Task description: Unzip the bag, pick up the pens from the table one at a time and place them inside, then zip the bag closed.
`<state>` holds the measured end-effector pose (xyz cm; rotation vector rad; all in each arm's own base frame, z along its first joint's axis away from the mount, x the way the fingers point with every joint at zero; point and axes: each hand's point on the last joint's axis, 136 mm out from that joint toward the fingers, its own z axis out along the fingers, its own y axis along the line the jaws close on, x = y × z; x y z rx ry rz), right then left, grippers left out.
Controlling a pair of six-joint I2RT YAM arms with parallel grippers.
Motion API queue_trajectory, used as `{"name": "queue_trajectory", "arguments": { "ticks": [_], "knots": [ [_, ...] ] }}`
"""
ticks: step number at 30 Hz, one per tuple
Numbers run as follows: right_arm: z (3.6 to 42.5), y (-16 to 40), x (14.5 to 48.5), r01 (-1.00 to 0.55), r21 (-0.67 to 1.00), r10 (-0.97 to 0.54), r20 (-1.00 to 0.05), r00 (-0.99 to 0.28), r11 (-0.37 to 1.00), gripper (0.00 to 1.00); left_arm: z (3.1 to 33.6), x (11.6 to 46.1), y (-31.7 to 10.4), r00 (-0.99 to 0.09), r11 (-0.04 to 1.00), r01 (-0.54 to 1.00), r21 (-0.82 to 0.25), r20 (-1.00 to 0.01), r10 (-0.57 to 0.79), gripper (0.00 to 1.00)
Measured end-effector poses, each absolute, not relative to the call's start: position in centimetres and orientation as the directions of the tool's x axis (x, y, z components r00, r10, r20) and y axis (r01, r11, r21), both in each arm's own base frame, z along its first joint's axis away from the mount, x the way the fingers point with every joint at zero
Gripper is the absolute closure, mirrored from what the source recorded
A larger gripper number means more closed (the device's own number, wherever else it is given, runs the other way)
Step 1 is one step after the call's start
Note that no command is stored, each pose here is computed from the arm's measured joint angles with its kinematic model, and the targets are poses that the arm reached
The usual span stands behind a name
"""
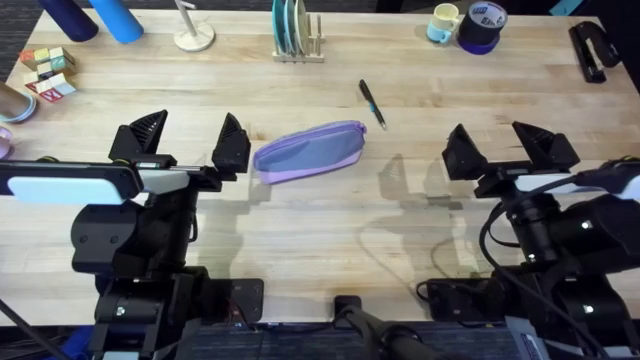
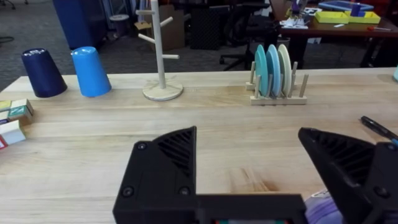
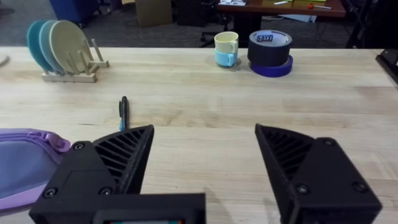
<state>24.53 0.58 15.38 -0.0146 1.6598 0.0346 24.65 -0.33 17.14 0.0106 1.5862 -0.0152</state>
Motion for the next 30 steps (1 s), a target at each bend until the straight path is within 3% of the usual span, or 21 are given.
{"name": "queue_trajectory", "arguments": {
  "ticks": [16, 22, 24, 25, 30],
  "knots": [
    [15.9, 0.6, 24.6, -0.031, 0.014, 0.012, -0.998, -0.067, 0.999, 0.006, 17.0, 24.6, -0.3, -0.023, 1.000, 0.016, 0.000, -1.000, 0.000, 0.007],
    [15.3, 0.6, 24.3, -0.031, 0.015, 0.011, -0.993, -0.116, 0.999, 0.006, 15.9, 23.8, -0.3, -0.145, 1.000, 0.019, 0.016, -0.989, 0.018, 0.007],
    [15.2, 0.6, 23.9, -0.030, 0.017, 0.011, -0.984, -0.177, 0.999, 0.006, 17.3, 23.3, -0.3, -0.155, 0.999, 0.022, 0.030, -0.987, 0.033, 0.007],
    [16.9, 0.6, 23.3, -0.029, 0.018, 0.011, -0.972, -0.235, 0.999, 0.006, 20.8, 22.3, -0.3, -0.148, 0.999, 0.025, 0.044, -0.988, 0.047, 0.007],
    [21.8, 0.6, 23.4, -0.029, 0.020, 0.011, -0.966, -0.259, 0.999, 0.006, 25.4, 21.6, -0.9, -0.192, 0.997, 0.060, 0.045, -0.980, 0.056, 0.007]
  ]
}}
